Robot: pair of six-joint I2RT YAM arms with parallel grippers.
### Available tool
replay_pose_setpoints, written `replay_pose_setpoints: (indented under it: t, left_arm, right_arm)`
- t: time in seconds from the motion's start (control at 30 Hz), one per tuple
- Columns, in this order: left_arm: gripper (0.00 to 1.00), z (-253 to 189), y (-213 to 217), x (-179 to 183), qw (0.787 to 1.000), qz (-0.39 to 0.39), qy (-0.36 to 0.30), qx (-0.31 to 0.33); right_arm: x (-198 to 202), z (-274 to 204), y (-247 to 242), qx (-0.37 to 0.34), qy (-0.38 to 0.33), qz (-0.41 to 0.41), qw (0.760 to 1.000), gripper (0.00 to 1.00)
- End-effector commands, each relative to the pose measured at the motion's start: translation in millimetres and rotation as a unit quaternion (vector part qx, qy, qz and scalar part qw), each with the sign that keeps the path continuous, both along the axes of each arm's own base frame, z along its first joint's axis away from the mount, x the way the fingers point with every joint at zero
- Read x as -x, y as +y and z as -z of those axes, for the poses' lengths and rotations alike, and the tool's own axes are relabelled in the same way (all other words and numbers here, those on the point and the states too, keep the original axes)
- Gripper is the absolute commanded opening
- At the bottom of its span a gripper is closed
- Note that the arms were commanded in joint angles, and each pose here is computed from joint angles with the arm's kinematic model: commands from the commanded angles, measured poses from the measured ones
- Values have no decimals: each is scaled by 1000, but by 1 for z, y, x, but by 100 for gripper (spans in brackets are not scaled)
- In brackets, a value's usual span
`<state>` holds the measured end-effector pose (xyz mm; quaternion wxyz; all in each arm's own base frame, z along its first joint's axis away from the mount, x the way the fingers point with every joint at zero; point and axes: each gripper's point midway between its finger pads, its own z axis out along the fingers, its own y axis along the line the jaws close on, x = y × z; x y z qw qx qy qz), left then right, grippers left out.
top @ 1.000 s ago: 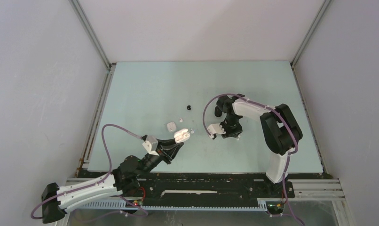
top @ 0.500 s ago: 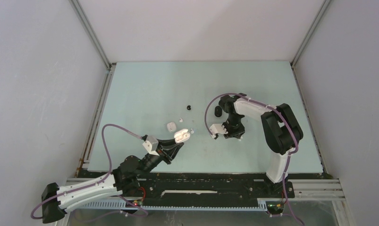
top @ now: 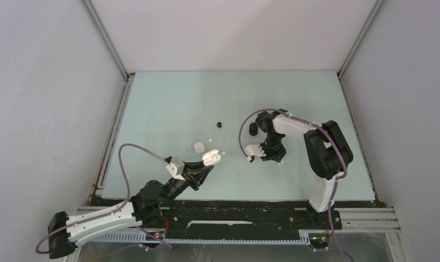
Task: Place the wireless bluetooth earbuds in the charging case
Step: Turn over the left earbud at the center of the board, then pick up the left earbud from the center of the board.
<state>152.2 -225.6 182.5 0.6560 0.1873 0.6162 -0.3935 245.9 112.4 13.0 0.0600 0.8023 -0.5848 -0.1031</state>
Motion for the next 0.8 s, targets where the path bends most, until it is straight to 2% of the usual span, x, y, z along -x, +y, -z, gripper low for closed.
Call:
replay_pose_setpoints:
  t: [0.0,0.07,0.2,0.37,0.5,0.77]
  left_arm:
    - [0,48,5,0,999,-5,15,-41]
    - [0,49,5,0,999,-6,16,-41]
    - [0,49,5,0,999,-5,16,-43]
    - [0,50,3,0,999,-3,18,-46]
    - [0,52,0,-1,999,0,20,-50]
    - [0,53,-3,1,998,8,21,-55]
  right_arm:
    - [10,-6,-7,8,10,20,1000,7]
    - [9,-10,-8,8,3,27,1000,1]
    - [12,-32,-7,-13,-15,60,998,0]
    - [23,-76,19,-111,-45,147,982,0]
    - [19,-86,29,-171,-86,195,962,0]
    - [-9,-42,-12,-123,-68,219,966,15]
